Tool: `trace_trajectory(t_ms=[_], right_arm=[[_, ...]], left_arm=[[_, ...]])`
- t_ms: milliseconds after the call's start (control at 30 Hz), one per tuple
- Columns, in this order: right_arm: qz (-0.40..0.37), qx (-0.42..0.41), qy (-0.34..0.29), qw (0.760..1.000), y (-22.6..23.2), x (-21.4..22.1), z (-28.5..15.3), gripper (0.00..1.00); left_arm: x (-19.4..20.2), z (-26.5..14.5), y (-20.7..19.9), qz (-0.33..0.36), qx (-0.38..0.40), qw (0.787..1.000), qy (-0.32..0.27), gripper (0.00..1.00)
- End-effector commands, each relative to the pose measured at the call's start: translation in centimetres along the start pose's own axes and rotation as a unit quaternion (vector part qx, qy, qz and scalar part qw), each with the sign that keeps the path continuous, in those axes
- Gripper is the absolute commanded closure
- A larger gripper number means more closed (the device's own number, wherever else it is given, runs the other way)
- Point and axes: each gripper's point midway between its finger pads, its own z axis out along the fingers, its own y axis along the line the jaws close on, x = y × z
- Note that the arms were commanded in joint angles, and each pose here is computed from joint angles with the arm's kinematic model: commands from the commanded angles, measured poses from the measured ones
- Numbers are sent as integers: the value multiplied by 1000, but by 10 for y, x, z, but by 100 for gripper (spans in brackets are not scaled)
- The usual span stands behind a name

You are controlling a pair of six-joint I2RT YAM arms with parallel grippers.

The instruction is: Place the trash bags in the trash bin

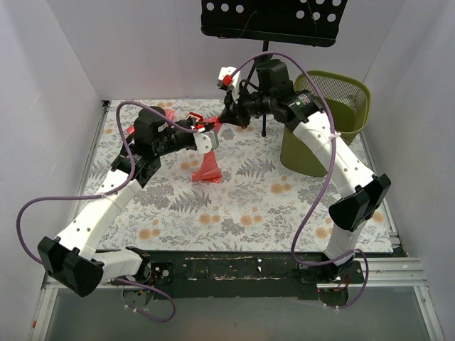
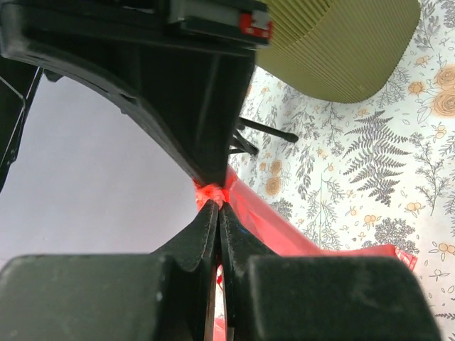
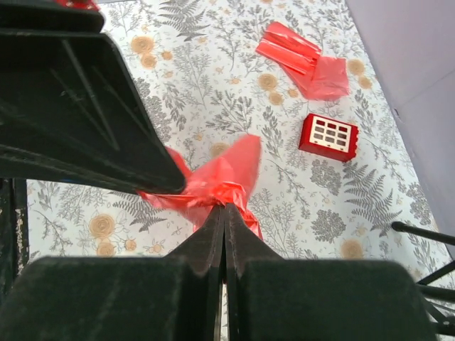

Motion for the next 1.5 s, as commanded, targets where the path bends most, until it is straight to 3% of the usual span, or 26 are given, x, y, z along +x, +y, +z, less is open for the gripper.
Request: trace_trajectory(t_ms=[0,100,167,233,400,500,833,1100,1300,1467], right_arm=[[-7,-20,-37,999,10,-22,-3,99],[-25,-131,-71,988,66,-37,-11,99],[-6,-155,-79,985,79,-40,-16,99],[-5,-138,-70,988,70,-33,-15,99],[8,10,19,1000,-6,26,-1,99],[14,30,39,999,-22,44,1,99],[26,-77,-77,994,23,-31,-14,99],[49,6,-20,999,-32,16,-3,99],[64,-57,-7,996,8,28,8,99],[56,-78,-53,994,25,-13,-4,99]], left_arm=[[5,2,-10,31,14,999,5,100],[28,11,-5,44,-4,998,39,100],[35,16,-1,44,-15,998,48,100],[34,19,2,41,-19,998,44,100],[-3,8,16,39,-41,998,-5,100],[-20,2,21,33,-47,998,-29,100],[25,21,-16,19,14,999,23,100],[-2,20,-5,45,11,999,0,100],[-2,26,20,86,-21,996,12,100],[20,36,7,67,3,997,37,100]])
